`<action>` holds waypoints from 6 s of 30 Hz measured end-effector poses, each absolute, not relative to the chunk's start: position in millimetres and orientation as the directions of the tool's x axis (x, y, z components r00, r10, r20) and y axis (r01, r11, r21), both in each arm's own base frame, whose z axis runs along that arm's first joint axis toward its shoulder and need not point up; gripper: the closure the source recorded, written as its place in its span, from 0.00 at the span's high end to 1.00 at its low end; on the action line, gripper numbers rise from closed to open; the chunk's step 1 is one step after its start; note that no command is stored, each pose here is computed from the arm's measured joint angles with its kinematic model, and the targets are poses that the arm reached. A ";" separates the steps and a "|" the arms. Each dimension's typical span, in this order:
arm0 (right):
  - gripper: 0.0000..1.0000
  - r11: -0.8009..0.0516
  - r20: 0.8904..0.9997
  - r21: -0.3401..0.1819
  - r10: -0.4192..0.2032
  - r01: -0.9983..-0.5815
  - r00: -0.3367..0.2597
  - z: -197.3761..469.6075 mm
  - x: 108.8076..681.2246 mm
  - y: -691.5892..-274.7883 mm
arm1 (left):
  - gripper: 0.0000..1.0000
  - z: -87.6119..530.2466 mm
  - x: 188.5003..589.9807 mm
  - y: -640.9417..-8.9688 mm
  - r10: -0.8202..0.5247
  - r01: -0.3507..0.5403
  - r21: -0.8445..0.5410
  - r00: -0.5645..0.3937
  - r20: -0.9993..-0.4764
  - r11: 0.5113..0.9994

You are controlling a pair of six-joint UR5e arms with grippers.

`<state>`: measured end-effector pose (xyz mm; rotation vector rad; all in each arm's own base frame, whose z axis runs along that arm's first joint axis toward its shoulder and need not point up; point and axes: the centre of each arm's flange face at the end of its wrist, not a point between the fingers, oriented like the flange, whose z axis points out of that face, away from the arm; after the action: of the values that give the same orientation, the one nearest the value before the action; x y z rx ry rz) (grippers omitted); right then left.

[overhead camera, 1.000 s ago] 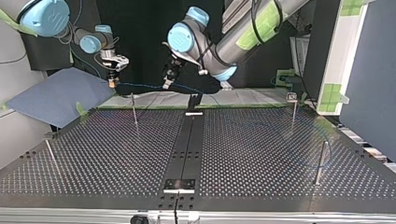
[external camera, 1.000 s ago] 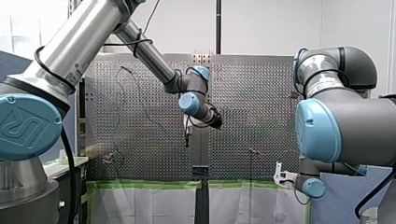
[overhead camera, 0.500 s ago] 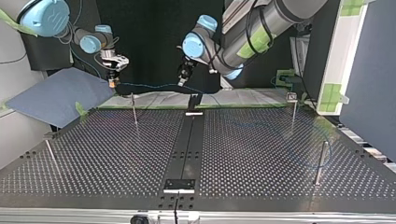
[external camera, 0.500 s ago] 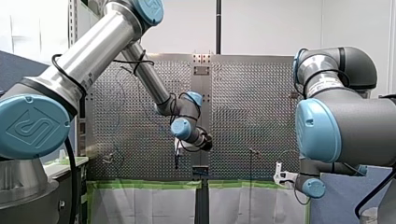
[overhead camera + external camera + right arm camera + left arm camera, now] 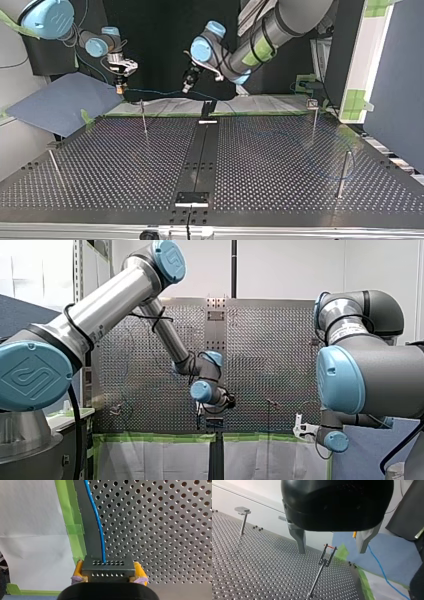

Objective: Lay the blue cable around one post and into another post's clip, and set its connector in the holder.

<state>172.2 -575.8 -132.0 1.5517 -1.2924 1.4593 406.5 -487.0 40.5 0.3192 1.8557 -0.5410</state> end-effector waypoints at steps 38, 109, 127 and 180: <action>0.00 -0.310 0.970 -0.168 -0.223 -0.936 -0.101 -131.9 172.3 -576.0 | 1.00 -97.4 424.3 -507.7 0.035 0.439 -0.035 -0.150 -0.988 0.898; 0.00 -0.307 0.969 -0.176 -0.221 -0.935 -0.110 -131.8 171.7 -576.8 | 1.00 -114.7 430.4 -505.0 0.090 0.339 0.055 -0.087 -0.992 0.939; 0.00 -0.314 0.969 -0.176 -0.224 -0.933 -0.107 -131.9 174.3 -575.7 | 1.00 -112.4 461.7 -483.1 0.107 0.287 0.075 -0.098 -0.989 0.955; 0.00 -0.272 0.969 -0.171 -0.219 -0.947 -0.113 -131.5 160.5 -580.4 | 0.01 -107.6 468.7 -488.0 0.104 0.302 0.072 -0.093 -0.990 0.951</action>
<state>160.5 -580.4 -131.5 1.5107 -1.3177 1.4369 468.7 -488.0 -107.6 0.3125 1.6648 -0.1698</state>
